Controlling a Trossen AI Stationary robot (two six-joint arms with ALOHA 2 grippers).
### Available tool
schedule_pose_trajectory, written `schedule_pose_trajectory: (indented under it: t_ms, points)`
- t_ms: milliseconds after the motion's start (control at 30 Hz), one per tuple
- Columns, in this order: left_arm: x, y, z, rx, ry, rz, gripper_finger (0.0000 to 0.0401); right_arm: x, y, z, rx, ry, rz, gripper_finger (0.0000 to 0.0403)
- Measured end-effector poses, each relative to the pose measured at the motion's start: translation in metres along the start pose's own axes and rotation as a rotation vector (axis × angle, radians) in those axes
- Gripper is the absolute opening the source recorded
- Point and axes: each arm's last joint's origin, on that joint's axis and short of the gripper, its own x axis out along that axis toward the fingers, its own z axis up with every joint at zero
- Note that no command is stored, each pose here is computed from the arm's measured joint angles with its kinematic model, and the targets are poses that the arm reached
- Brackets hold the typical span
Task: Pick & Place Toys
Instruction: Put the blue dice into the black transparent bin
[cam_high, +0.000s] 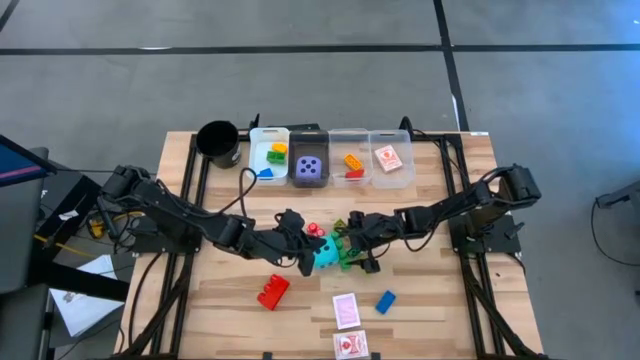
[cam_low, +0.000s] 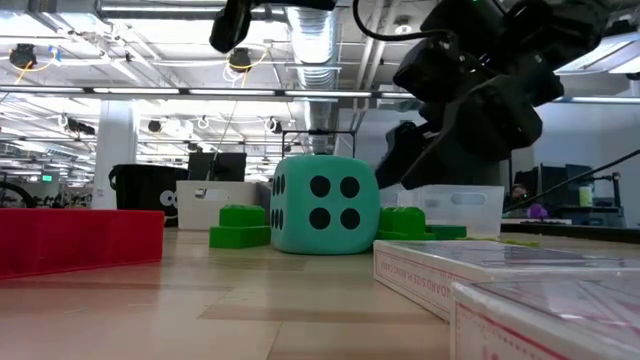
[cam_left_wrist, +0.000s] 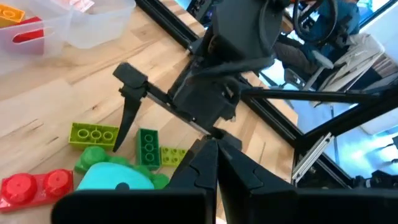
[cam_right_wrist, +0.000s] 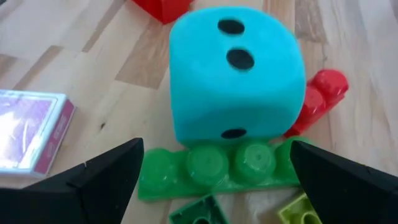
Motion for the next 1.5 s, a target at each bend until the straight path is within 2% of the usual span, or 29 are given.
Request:
schedule_pose_trajectory:
  t_ms: [133,533,700,900,1167,1500]
  points:
    - [0.002,0.001,-0.003,0.008,0.032,-0.007,0.0,0.0,-0.002,0.0,-0.036,-0.003,-0.006,0.04]
    - [0.019,0.004,-0.022,-0.09,0.123,0.004,0.0,-0.001,-0.014,0.0,-0.142,-0.009,-0.042,0.04]
    - [0.02,0.003,-0.022,-0.096,0.126,-0.008,0.0,-0.001,-0.014,0.01,-0.175,-0.038,-0.04,0.04]
    - [0.02,0.003,-0.022,-0.113,0.126,-0.007,0.0,-0.001,-0.015,0.027,-0.18,-0.094,-0.004,0.04]
    - [0.02,0.003,-0.022,-0.113,0.126,-0.007,0.0,-0.001,-0.016,0.025,-0.184,-0.069,0.002,0.04]
    - [0.019,0.002,-0.021,-0.119,0.119,-0.014,0.0,0.034,-0.016,0.013,-0.139,0.019,0.063,0.04]
